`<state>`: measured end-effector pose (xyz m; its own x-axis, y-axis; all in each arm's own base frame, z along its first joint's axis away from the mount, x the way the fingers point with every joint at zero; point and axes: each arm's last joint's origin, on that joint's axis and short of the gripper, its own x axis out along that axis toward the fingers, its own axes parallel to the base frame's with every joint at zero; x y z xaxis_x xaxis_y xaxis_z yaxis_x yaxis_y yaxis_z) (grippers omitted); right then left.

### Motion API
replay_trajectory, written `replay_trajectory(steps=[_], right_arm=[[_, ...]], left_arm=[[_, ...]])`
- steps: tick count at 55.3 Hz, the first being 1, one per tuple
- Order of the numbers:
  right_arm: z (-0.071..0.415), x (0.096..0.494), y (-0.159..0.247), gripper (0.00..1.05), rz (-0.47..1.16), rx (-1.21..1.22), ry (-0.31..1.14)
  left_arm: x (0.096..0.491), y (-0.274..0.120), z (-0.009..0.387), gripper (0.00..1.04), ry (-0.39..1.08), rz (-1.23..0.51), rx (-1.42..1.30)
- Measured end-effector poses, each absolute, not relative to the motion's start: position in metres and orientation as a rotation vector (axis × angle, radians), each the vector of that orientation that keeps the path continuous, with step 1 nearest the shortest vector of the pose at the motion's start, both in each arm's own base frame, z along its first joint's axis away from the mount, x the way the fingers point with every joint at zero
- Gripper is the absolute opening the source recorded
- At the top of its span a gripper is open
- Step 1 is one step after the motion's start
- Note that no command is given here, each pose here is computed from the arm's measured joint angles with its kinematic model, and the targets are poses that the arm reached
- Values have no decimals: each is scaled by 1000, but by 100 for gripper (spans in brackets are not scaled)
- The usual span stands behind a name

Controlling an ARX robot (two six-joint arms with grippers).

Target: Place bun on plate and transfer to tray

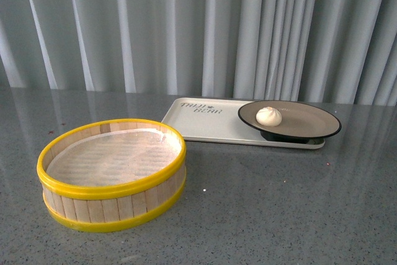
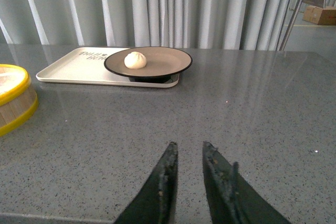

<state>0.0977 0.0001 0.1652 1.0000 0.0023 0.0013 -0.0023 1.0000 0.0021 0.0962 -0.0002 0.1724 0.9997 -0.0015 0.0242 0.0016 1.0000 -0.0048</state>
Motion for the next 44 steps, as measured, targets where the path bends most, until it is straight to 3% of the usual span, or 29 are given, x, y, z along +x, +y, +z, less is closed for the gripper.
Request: replay_trajectory(steps=[9, 23, 44], right_arm=[[165, 98, 0, 54, 2, 2, -1], [165, 98, 0, 97, 2, 2, -1], [165, 98, 0, 96, 2, 2, -1]], left_arm=[[96, 0, 172, 98, -24, -2, -5], [96, 0, 172, 98, -24, -2, -5], [96, 0, 172, 98, -24, -2, -5]])
